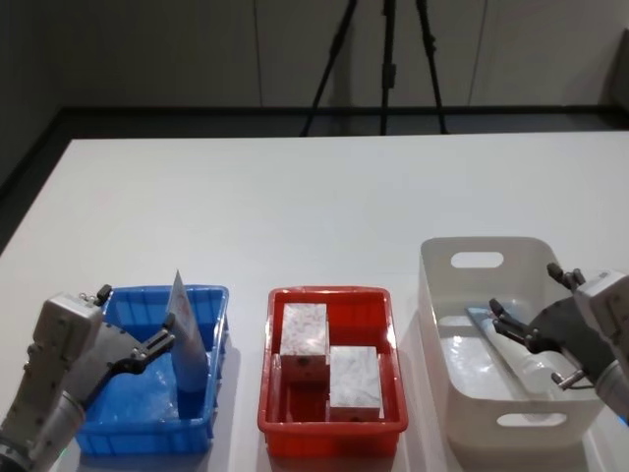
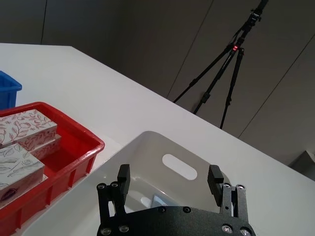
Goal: Bimanual collaborative sorting of washing and personal care products
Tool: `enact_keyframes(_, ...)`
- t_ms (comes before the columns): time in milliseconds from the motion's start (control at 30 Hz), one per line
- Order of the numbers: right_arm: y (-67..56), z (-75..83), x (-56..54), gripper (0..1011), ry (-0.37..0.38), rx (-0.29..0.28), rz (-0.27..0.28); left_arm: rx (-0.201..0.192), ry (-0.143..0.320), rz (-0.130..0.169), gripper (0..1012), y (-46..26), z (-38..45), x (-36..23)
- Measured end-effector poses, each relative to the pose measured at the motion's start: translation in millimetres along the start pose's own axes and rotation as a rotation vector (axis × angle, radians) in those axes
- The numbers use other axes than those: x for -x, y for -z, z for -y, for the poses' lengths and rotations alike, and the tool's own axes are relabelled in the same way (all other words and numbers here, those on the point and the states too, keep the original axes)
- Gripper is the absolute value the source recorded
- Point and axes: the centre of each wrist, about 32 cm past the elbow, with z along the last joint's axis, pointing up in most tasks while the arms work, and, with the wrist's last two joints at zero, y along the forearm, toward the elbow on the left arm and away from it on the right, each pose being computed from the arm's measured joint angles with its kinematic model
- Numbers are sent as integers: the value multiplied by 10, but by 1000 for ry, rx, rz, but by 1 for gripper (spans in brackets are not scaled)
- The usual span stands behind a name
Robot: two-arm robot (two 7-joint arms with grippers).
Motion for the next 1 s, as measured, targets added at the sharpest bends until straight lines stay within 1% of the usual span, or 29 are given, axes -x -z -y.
enact_keyframes(533,15,25,-74,1001,-81,-26,5,-1,0,0,1002,0,0,0)
enact_keyframes(767,-4,48,-99,1001,-127,-42,2,0,0,0,1001,0,0,0)
enact_keyframes(1000,-28,93,-150,1001,-179,-56,-3,0,0,0,1002,0,0,0)
